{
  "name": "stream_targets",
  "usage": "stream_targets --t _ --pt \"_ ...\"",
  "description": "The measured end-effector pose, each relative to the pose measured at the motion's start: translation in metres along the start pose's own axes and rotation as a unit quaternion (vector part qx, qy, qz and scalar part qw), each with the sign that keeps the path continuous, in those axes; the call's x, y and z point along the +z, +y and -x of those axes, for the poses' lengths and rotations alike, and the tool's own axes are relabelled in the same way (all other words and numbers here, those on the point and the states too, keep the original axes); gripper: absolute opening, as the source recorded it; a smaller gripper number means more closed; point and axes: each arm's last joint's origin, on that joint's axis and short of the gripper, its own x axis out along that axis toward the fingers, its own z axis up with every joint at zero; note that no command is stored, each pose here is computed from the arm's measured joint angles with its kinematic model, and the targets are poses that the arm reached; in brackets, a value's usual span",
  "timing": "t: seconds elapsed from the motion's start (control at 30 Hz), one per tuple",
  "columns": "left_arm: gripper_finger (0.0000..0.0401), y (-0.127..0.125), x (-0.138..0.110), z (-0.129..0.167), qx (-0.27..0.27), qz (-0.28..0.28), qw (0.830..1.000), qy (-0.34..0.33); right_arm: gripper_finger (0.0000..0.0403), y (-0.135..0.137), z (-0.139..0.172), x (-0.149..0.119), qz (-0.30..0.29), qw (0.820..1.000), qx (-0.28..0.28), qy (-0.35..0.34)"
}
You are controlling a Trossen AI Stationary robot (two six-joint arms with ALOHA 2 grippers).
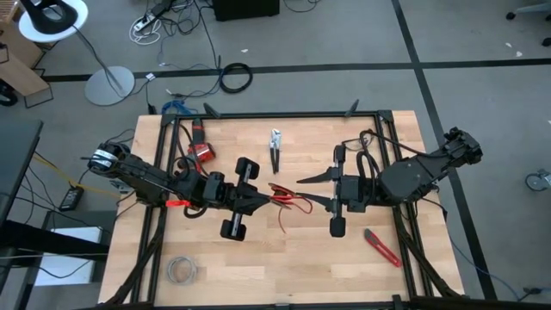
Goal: Coil cords
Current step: Coil the red wire onto the black spool
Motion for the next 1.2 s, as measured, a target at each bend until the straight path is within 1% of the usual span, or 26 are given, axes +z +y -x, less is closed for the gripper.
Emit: stream_targets --t 0.67,0.77,0.93,1.2 --pt "0.0 0.0007 0.0001 -0.0001 0.012 -0.009 1.0 0.001 0.0113 0.0014 0.0012 0.0024 0.004 1.0 0.004 -0.01" --pt "0.0 0.0026 -0.0004 0.0 0.031 -0.016 0.999 0.006 0.0113 0.0021 0.0012 0.0024 0.004 1.0 0.011 -0.011" --pt "0.0 0.0022 0.0003 0.0 0.03 -0.017 0.999 0.001 0.0113 0.0024 0.0009 0.0005 -0.001 1.0 0.012 -0.003" --pt "0.0 0.0017 0.0011 -0.0001 0.017 -0.023 1.0 -0.005 0.0112 -0.0022 -0.0011 0.0001 0.005 1.0 -0.015 0.0"
